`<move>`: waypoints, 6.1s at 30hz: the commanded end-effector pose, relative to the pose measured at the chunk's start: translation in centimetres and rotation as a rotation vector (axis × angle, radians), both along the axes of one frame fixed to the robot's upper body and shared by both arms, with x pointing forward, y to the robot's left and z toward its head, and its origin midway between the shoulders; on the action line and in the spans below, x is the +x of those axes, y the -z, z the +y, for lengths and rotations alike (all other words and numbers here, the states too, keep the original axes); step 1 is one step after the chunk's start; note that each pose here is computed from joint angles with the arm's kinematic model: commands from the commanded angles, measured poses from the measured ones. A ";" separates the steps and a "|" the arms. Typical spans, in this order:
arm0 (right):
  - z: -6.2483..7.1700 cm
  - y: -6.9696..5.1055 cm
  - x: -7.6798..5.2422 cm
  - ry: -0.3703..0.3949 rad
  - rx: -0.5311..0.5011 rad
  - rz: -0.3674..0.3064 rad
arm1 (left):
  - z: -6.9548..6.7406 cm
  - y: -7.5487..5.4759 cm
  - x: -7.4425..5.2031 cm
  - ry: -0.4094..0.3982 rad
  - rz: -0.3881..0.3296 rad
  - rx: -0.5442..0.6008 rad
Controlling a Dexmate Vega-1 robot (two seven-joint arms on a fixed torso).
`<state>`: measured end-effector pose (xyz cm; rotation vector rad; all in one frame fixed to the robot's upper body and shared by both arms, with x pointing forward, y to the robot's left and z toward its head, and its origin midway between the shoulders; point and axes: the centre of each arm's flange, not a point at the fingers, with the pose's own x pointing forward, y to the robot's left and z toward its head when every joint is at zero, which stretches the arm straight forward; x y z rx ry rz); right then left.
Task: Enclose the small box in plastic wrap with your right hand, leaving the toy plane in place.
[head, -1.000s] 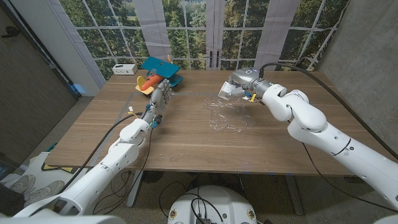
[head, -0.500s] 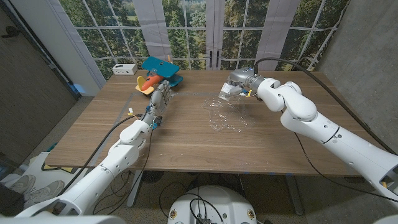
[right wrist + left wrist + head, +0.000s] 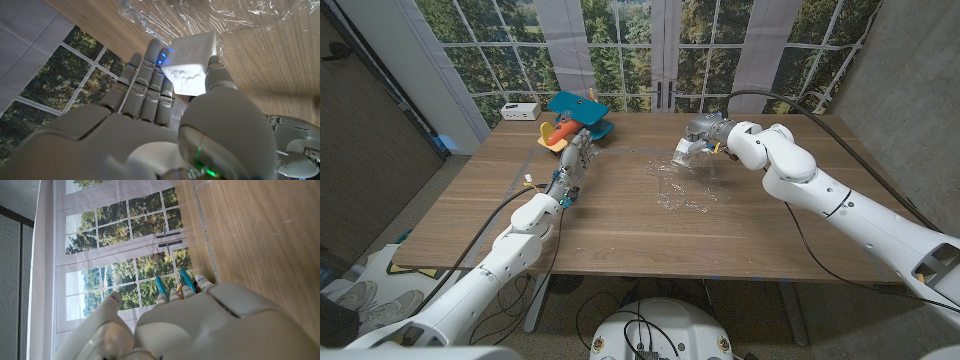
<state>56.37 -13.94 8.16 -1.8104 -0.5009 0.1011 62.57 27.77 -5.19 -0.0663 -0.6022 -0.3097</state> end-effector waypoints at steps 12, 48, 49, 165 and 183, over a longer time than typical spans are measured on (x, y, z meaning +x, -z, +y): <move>0.0 1.6 3.9 0.053 -0.043 0.088 | 0.4 0.3 -0.1 -0.010 0.017 0.002; -1.6 3.8 7.4 0.109 0.001 0.131 | 0.5 0.9 -0.3 -0.021 0.040 0.009; -1.6 3.9 7.5 0.107 0.003 0.134 | 0.5 0.9 -0.3 -0.021 0.041 0.010; -2.5 -0.6 12.4 0.248 0.146 0.036 | 0.4 0.7 0.4 0.009 0.040 -0.018; -3.5 -0.1 14.7 0.326 0.110 0.056 | 0.5 0.6 0.2 -0.007 0.044 -0.023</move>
